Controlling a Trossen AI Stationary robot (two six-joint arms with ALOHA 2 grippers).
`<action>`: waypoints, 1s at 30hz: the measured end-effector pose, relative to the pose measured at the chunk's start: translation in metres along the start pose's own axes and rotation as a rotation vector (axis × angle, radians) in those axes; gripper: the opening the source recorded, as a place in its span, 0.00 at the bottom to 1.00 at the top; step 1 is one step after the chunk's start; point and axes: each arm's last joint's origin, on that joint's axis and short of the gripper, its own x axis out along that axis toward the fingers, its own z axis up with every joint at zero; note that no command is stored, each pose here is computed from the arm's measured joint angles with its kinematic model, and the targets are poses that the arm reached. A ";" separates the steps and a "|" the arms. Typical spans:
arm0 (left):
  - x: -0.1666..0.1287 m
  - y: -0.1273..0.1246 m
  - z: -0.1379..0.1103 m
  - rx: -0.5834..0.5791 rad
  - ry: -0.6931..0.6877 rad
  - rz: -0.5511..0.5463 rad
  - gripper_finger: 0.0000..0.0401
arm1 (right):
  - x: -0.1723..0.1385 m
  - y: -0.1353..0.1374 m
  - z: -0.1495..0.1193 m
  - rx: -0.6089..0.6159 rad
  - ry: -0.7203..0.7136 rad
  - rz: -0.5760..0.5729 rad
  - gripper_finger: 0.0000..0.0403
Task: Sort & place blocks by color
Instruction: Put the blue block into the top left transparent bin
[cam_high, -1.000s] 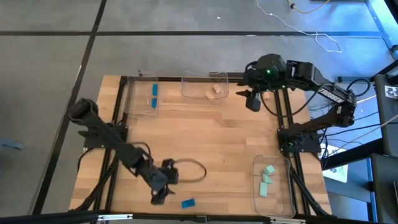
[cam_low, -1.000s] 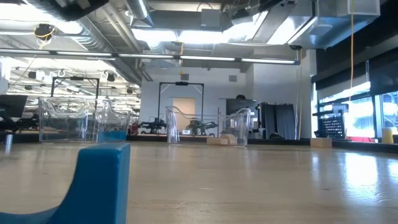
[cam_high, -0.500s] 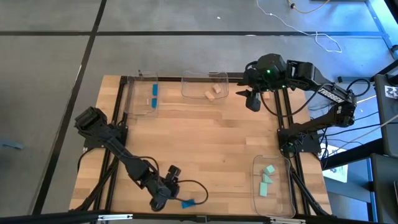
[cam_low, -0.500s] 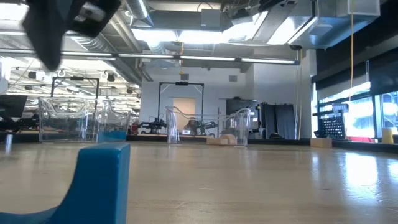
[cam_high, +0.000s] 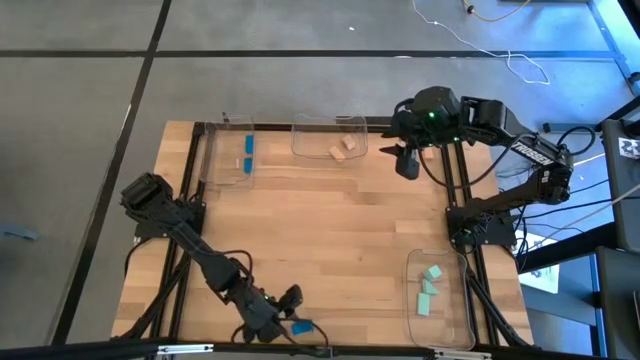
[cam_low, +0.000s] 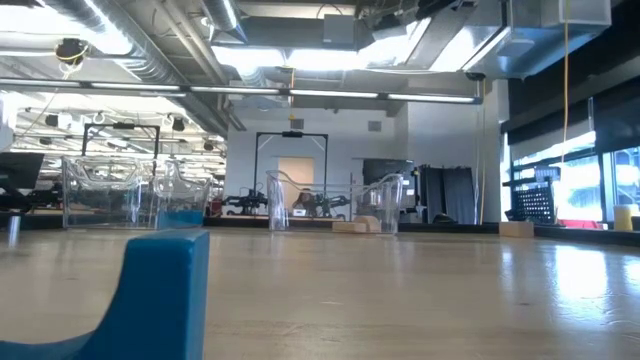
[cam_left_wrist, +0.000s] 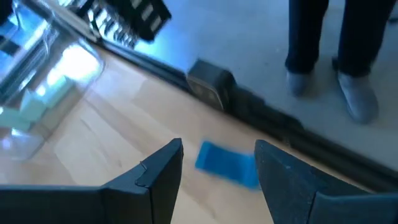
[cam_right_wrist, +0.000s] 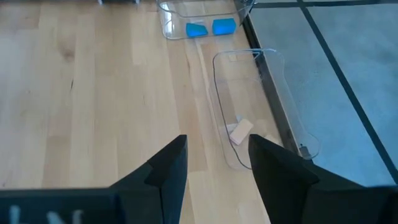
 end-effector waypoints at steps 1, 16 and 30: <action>0.004 0.001 0.000 -0.003 -0.012 0.007 0.48 | 0.000 0.000 0.000 -0.012 0.001 0.000 0.42; 0.033 -0.014 -0.019 0.019 0.043 -0.039 0.48 | 0.000 0.000 -0.001 -0.040 0.008 0.002 0.42; 0.052 -0.025 -0.035 0.063 0.092 -0.106 0.48 | 0.000 0.000 -0.001 -0.041 0.009 0.002 0.42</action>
